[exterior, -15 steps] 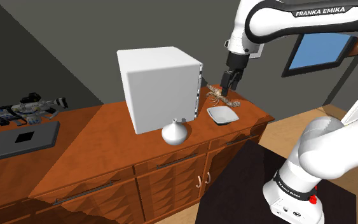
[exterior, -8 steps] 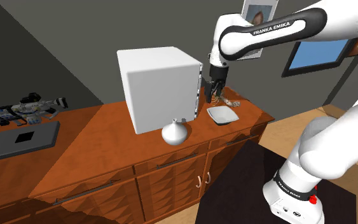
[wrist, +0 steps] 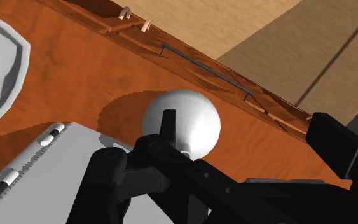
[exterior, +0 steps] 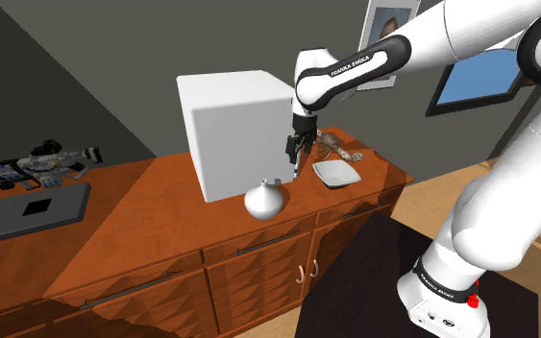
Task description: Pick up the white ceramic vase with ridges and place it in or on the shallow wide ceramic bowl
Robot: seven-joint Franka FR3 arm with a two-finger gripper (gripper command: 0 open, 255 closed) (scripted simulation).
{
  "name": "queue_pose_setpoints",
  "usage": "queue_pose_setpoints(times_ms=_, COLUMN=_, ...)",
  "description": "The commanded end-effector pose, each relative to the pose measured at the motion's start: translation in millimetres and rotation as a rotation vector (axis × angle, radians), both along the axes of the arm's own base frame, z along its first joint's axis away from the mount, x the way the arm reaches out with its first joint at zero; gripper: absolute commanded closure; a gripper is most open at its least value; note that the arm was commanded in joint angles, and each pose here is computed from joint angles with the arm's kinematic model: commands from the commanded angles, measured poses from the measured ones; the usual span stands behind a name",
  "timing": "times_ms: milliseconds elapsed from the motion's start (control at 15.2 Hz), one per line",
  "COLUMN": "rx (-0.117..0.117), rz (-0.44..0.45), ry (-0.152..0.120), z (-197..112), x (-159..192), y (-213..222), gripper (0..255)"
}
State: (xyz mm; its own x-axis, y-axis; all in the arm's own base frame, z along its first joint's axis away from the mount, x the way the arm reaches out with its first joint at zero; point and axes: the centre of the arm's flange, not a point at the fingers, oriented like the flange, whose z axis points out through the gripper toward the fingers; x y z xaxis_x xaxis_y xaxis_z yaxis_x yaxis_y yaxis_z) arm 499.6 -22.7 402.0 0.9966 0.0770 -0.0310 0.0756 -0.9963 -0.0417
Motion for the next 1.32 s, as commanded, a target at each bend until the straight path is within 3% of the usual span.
queue_pose_setpoints(times_ms=0, rx=-0.004, rz=0.003, ry=0.005, z=-18.6, x=20.4, y=-0.7, gripper=0)
queue_pose_setpoints(times_ms=1254, rx=-0.034, rz=0.033, ry=0.05, z=-184.0, x=198.5, y=-3.0, gripper=0)
